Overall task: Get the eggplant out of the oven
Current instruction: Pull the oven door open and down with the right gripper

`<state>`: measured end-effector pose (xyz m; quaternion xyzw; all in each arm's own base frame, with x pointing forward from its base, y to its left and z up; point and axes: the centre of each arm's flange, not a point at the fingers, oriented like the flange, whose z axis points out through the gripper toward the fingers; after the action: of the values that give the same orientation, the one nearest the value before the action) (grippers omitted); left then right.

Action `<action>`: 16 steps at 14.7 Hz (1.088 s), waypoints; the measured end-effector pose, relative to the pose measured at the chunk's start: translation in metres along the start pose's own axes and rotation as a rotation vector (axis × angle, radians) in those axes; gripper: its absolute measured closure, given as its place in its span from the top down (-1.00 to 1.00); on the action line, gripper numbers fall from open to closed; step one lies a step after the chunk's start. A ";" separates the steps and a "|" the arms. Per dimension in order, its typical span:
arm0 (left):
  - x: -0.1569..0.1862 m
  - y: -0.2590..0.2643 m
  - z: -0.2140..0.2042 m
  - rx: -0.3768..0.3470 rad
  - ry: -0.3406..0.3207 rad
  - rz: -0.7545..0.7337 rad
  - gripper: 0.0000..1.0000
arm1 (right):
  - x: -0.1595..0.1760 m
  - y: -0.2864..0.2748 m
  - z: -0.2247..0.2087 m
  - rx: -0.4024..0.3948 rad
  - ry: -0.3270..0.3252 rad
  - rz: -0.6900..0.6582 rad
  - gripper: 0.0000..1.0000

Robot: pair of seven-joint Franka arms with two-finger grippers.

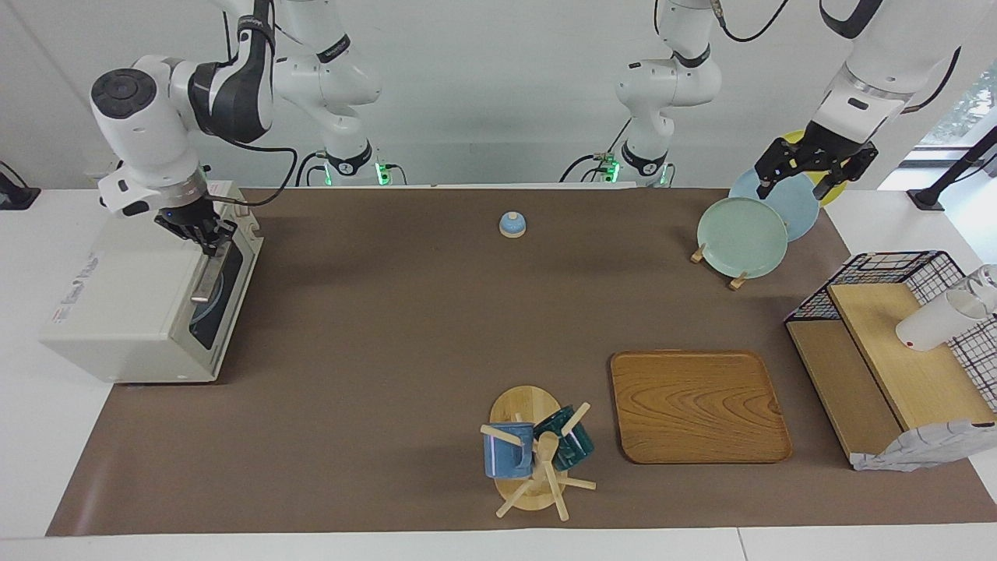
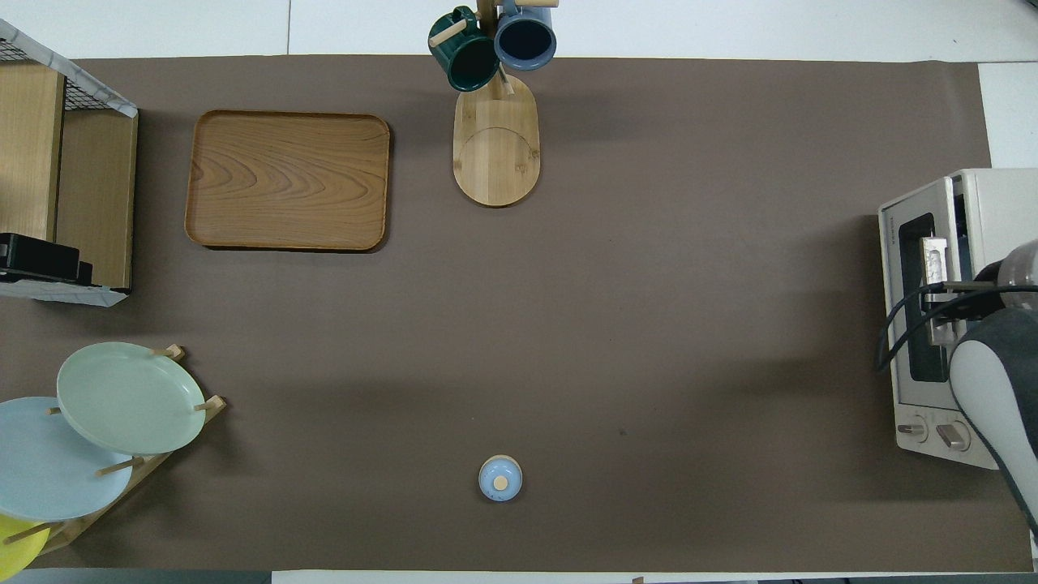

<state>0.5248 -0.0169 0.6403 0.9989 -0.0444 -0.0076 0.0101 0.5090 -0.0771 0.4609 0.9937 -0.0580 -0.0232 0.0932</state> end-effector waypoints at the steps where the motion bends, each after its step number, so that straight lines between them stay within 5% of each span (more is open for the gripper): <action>1: 0.000 0.000 0.000 0.000 0.000 0.000 1.00 | -0.001 -0.008 -0.001 0.003 -0.002 -0.003 -0.98; 9: 0.000 0.000 0.000 0.000 0.002 0.000 1.00 | 0.002 -0.055 0.028 0.113 -0.015 -0.018 -0.98; 16: 0.000 0.000 0.000 0.000 0.004 0.000 1.00 | 0.012 -0.106 0.090 0.133 0.015 -0.058 -0.98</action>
<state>0.5251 -0.0168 0.6405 0.9990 -0.0443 -0.0056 0.0101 0.5271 0.0081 0.3526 0.9991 -0.0298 -0.0145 0.0267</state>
